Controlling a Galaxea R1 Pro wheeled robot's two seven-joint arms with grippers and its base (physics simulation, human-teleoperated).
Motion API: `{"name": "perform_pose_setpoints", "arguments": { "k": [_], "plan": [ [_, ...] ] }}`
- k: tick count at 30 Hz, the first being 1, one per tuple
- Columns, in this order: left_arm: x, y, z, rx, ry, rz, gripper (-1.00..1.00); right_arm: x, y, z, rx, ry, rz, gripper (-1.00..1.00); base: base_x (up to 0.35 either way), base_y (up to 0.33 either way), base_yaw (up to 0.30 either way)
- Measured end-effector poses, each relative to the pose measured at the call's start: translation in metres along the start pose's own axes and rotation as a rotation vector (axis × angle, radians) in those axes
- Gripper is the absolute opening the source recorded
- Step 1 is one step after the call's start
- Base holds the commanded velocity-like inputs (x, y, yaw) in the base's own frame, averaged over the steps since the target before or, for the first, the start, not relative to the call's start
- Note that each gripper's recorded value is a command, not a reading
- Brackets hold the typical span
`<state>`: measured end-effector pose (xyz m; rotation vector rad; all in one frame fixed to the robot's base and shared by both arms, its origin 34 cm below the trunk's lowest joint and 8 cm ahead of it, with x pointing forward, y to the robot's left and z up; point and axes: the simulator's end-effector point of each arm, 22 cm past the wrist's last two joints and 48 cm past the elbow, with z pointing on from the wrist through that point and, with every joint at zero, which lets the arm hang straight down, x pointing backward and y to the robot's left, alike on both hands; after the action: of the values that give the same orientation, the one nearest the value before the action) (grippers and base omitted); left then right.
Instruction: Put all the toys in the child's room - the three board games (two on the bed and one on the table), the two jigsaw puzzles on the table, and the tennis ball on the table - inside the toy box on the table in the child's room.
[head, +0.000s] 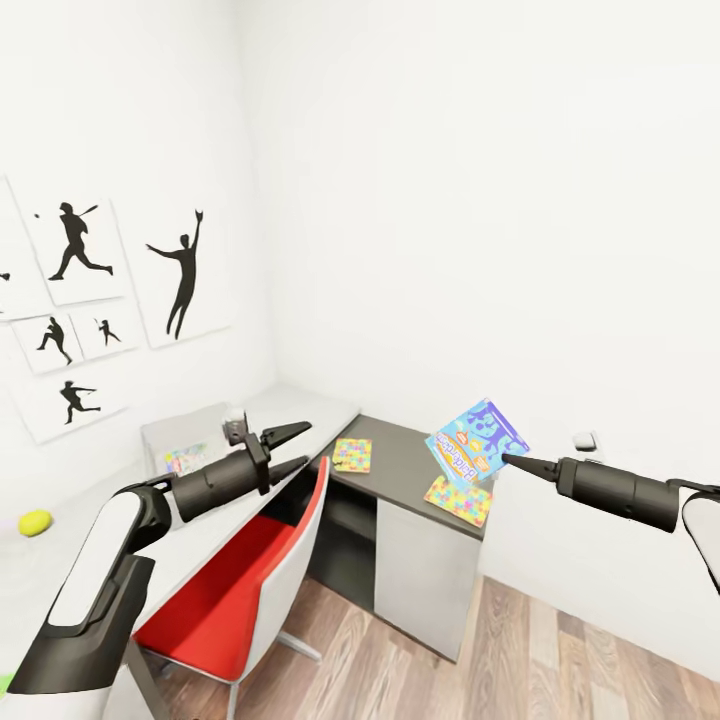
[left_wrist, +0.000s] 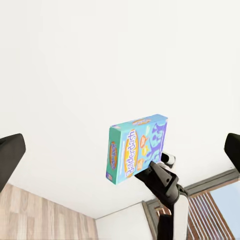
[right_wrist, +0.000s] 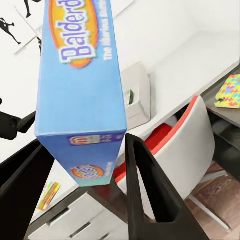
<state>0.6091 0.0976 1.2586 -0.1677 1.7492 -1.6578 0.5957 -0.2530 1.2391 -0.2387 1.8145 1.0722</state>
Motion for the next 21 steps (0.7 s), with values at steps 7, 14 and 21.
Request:
{"name": "perform_pose_setpoints", "arguments": {
  "k": [7,14,21],
  "plan": [
    [0.0010,-0.0001,0.0005,0.000,0.003,0.001,1.00,-0.0002,0.0006,-0.0001,-0.003,-0.001,0.002,-1.00,0.065,-0.029,0.293],
    [0.0013,0.0000,0.0008,-0.001,0.004,0.000,1.00,-0.0001,0.0007,0.0000,-0.003,0.000,0.002,-1.00,0.013,-0.006,0.295],
    [0.0018,-0.0003,0.0013,0.000,0.004,0.000,1.00,-0.0001,0.0009,-0.0001,-0.003,0.000,0.002,-1.00,0.021,-0.001,0.295]
  ]
}}
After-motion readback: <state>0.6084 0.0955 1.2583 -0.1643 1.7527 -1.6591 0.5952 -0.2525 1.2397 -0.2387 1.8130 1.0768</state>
